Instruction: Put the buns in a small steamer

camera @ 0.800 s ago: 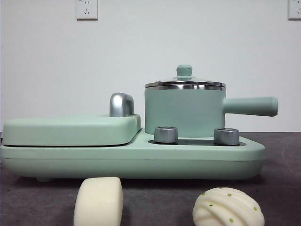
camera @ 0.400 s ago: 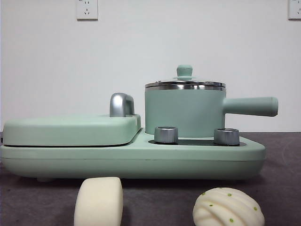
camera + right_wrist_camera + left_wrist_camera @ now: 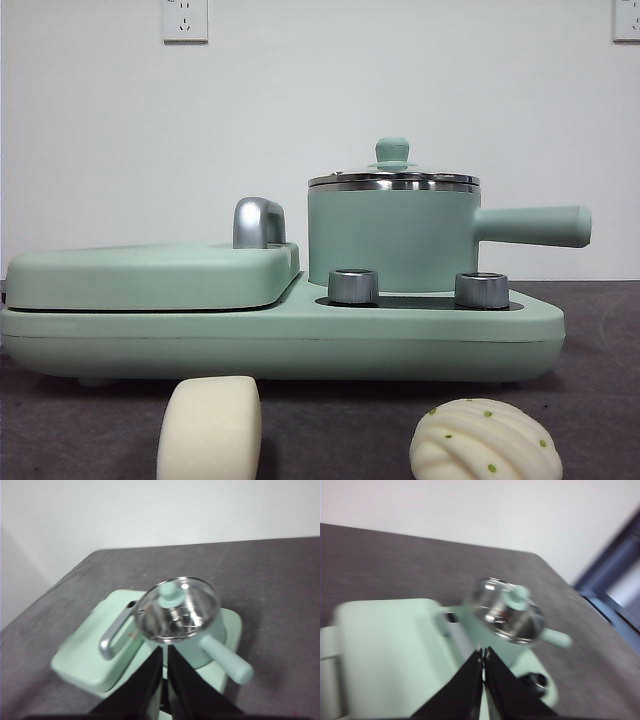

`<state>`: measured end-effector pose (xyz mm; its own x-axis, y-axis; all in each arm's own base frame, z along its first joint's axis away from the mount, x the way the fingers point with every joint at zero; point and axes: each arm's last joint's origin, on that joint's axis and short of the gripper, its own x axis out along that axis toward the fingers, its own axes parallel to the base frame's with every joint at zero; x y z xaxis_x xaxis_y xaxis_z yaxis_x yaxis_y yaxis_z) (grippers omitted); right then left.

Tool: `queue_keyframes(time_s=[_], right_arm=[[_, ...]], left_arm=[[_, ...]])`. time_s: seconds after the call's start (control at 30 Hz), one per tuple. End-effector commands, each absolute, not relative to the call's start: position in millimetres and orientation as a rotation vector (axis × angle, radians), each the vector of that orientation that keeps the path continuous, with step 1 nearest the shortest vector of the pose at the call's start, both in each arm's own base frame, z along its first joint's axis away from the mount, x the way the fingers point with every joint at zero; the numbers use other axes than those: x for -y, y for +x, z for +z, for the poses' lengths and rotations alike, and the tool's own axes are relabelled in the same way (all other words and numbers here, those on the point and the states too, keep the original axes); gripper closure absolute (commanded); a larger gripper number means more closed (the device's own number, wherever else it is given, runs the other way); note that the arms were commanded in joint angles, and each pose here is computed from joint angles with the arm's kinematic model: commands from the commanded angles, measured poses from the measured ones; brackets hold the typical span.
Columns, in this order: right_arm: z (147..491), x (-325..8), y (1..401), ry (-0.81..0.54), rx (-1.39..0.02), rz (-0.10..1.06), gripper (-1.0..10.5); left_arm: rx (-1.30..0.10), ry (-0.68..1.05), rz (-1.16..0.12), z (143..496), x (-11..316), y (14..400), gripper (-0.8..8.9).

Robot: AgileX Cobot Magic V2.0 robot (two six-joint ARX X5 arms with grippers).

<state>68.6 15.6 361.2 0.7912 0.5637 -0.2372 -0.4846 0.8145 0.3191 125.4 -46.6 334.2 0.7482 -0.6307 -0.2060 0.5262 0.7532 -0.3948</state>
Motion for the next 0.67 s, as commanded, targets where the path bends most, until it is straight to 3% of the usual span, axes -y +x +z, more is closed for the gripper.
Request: queue_keyframes(time_s=[0.03, 0.17, 0.4, 0.53, 0.63, 0.67], right_arm=[[374.2, -17.1, 69.2, 0.185, -0.307, 0.643, 9.3], [378.6, -18.3, 69.6, 0.189, -0.301, 0.699, 9.3], [377.3, -18.3, 69.3, 0.195, -0.315, 0.696, 9.0], [377.2, -17.7, 69.7, 0.192, -0.314, 0.672, 6.0], [377.2, -17.3, 70.1, 0.189, -0.313, 0.653, 4.7], [377.2, -17.1, 70.2, 0.188, -0.313, 0.645, 4.6]], left_arm=[[-0.338, -0.294, -0.730, 355.2, 51.2, 128.0, 8.06], [-0.382, -0.244, -0.803, 368.4, 55.2, 129.7, 8.06], [-0.389, -0.178, -0.833, 369.4, 56.8, 128.2, 7.97], [-0.393, -0.175, -0.832, 368.9, 56.9, 128.5, 5.98], [-0.393, -0.174, -0.831, 368.8, 56.9, 128.8, 4.31], [-0.392, -0.174, -0.831, 368.9, 56.9, 128.8, 4.15]])
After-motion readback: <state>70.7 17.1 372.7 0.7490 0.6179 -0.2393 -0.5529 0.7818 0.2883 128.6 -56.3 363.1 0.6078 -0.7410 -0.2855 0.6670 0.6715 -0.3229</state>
